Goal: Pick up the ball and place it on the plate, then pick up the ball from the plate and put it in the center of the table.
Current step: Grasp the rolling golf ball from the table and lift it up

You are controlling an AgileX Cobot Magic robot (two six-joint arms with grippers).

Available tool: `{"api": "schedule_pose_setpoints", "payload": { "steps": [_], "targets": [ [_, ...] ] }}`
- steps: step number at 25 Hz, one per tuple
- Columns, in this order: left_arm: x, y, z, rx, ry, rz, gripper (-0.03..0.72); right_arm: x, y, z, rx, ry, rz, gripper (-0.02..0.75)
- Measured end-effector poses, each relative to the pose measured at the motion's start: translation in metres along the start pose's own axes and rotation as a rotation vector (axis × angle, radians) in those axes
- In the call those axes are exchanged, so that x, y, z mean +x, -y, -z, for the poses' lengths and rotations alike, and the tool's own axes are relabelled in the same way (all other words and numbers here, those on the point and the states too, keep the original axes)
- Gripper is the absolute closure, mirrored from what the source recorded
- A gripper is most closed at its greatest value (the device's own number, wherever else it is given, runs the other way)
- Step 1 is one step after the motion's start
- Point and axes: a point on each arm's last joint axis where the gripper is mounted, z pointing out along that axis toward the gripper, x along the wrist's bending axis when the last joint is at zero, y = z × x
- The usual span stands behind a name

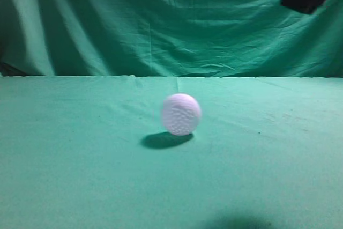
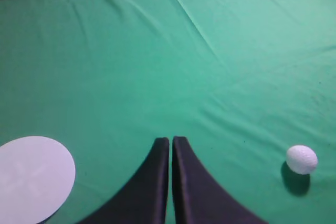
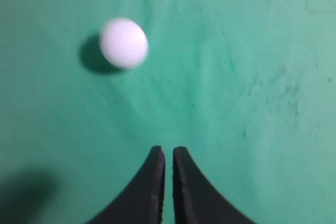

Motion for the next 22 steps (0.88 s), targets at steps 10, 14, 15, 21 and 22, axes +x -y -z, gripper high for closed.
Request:
{"api": "schedule_pose_setpoints", "payload": {
  "steps": [10, 14, 15, 21, 22],
  "targets": [
    [-0.016, 0.047, 0.037, -0.143, -0.029, -0.063, 0.688, 0.000, -0.009, -0.032, 0.016, -0.015, -0.019, 0.472],
    [-0.017, 0.047, 0.040, -0.159, -0.031, -0.069, 0.688, -0.001, -0.010, -0.045, 0.056, -0.020, -0.021, 0.162],
    [-0.017, 0.047, 0.040, -0.159, -0.031, -0.069, 0.688, -0.001, -0.010, -0.048, 0.063, -0.021, -0.020, 0.114],
    [-0.018, 0.047, 0.041, -0.161, -0.032, -0.072, 0.688, -0.003, -0.015, -0.070, 0.119, -0.026, -0.037, 0.093],
    [-0.018, 0.047, 0.041, -0.161, -0.032, -0.074, 0.688, -0.004, -0.018, -0.074, 0.132, -0.026, -0.050, 0.093]
  ]
}}
